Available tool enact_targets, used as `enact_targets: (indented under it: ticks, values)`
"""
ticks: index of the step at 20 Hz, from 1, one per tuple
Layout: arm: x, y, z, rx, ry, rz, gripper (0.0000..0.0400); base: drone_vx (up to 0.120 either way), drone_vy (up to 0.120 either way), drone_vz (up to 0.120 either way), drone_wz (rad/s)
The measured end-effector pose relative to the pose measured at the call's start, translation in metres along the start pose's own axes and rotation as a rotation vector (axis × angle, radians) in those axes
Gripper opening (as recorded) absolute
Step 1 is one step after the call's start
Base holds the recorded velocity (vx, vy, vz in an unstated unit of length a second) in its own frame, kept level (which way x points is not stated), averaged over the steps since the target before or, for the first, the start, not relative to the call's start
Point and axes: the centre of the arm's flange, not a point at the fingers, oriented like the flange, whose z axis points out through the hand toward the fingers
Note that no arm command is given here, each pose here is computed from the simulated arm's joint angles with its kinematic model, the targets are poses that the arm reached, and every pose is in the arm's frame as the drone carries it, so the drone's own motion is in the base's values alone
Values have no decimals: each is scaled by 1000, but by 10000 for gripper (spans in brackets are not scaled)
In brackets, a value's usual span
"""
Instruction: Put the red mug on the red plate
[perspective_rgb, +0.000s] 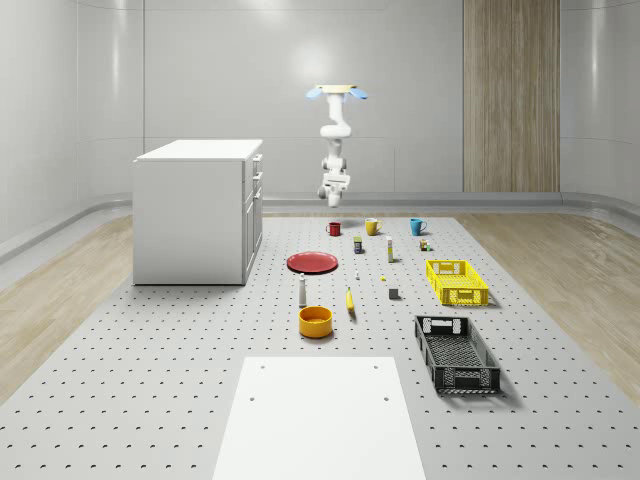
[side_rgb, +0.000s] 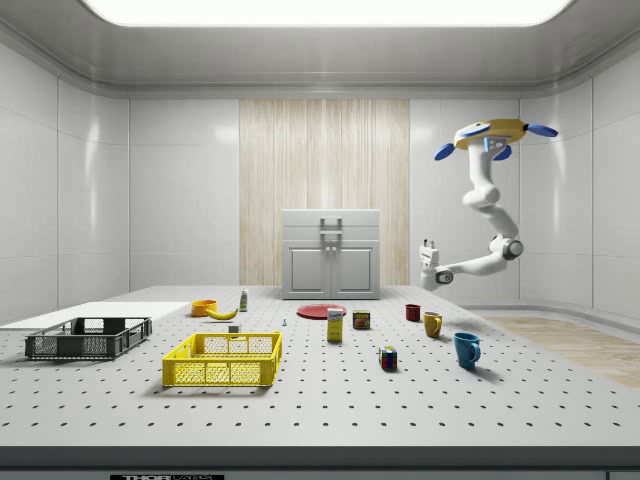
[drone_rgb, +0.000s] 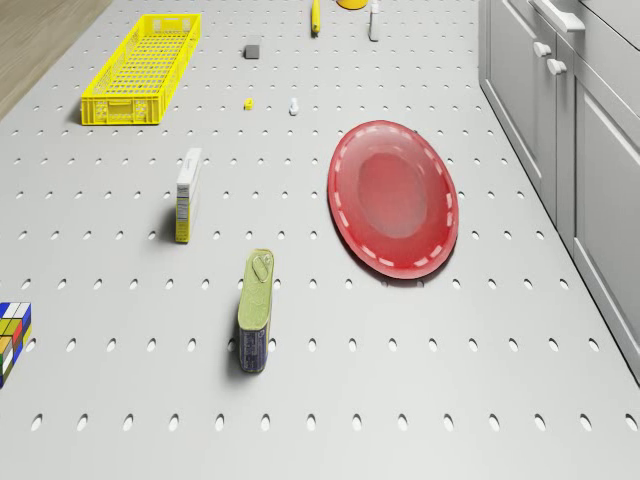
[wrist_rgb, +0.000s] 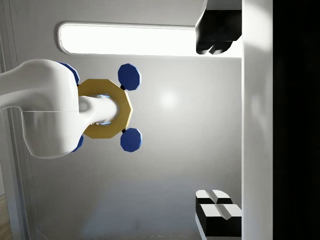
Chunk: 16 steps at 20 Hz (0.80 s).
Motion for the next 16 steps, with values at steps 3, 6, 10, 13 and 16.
enact_targets:
  ticks: [3,6,10,13,16]
  values:
    - [-6,-6,0,-59,62,-2,400,40,-120,0,0]
    - [-16,-15,3,-157,163,-4,400,120,-67,0,0]
    - [-37,-36,15,-386,394,-10,400,30,0,-100,0]
    - [-58,-55,41,-659,668,-18,400,0,0,-107,0]
    - [-71,-68,87,-1011,1018,-27,400,53,0,-120,0]
